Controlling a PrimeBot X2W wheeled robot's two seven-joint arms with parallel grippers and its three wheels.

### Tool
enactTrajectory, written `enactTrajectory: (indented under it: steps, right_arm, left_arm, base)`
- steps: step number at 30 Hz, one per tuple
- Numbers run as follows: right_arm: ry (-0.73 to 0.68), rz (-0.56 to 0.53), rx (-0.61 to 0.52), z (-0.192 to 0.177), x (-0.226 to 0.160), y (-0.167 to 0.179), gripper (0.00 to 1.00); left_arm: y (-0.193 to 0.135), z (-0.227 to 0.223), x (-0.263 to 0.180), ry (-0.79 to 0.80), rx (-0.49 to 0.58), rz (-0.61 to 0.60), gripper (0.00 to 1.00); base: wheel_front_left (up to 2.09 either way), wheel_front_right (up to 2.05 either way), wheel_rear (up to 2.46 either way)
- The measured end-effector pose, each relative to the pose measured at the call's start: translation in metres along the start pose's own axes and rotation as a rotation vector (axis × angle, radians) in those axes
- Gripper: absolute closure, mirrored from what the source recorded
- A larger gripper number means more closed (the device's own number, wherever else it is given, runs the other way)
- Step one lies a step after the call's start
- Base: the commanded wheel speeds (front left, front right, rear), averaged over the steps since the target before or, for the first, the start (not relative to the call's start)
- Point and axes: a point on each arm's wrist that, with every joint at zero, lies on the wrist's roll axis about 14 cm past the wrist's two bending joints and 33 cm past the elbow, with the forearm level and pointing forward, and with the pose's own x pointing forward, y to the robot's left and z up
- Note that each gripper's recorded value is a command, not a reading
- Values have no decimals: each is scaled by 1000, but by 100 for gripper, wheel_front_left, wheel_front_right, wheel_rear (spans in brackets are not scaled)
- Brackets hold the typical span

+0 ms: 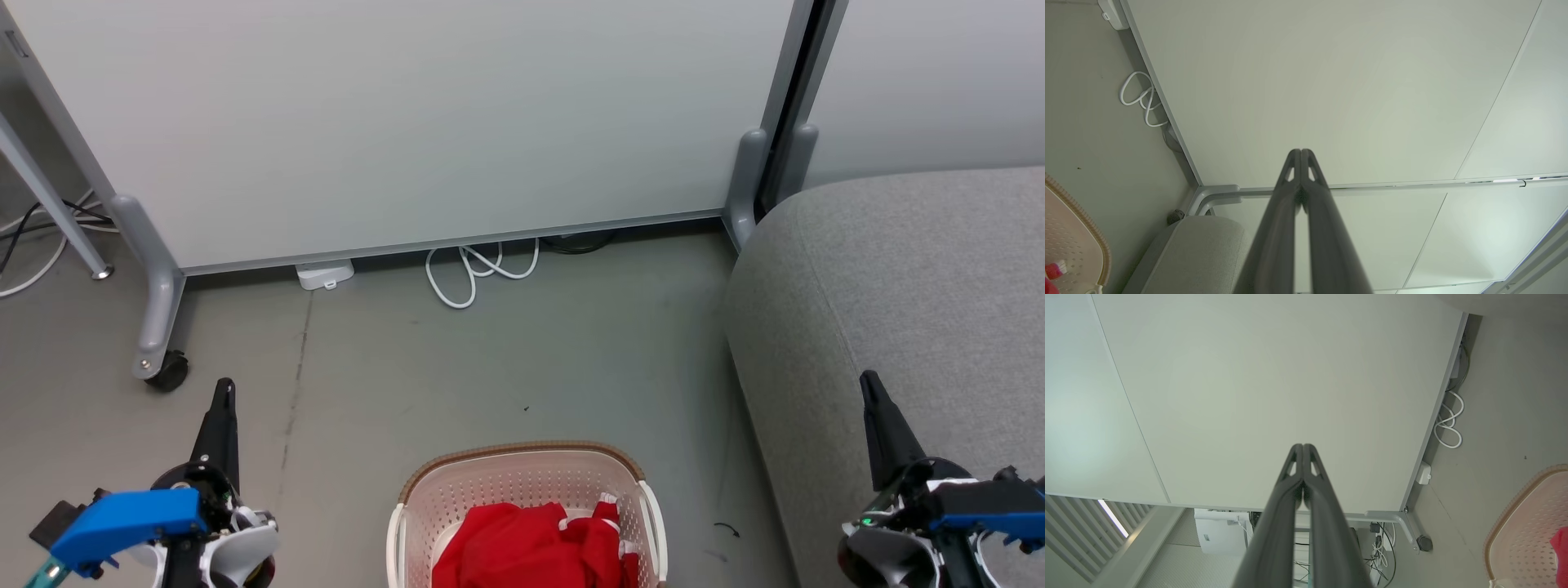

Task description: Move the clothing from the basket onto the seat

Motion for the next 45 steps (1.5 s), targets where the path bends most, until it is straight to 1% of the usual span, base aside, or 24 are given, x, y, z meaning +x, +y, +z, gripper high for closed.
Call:
enactTrajectory:
  steps: [1,7,13,20,21,22,23,33,42,45]
  right_arm:
    - [0,-5,1,0,0,-2,0]
    - [-3,-101,12,-2,-15,-34,0]
    - [-9,-101,-8,-5,-15,-33,0]
    - [-15,-101,-81,-6,-15,-33,0]
    - [-17,-103,-118,-5,-15,-33,0]
    - [-17,-103,-118,-5,-15,-33,0]
    - [-19,-104,-158,-4,-15,-33,0]
    - [-8,-98,-402,-6,-13,-30,0]
    - [4,-64,-637,-10,-10,-21,0]
    - [6,-53,-696,-11,-9,-18,0]
  left_arm:
    - [2,0,0,-1,0,5,0]
    - [39,-2,-20,-9,-17,116,0]
    - [40,-4,-20,-18,-3,118,0]
    - [39,-4,-19,-27,53,123,0]
    - [39,-4,-19,-26,92,129,0]
    - [39,-4,-19,-26,92,129,0]
    - [39,-5,-19,-23,133,133,0]
    - [37,-13,-17,5,369,137,0]
    - [35,-19,-17,33,590,124,0]
    - [33,-21,-17,39,650,113,0]
  base:
    - [0,0,0]
    - [0,0,0]
    - [0,0,0]
    - [0,0,0]
    - [0,0,0]
    - [0,0,0]
    - [0,0,0]
    - [0,0,0]
    - [0,0,0]
    - [0,0,0]
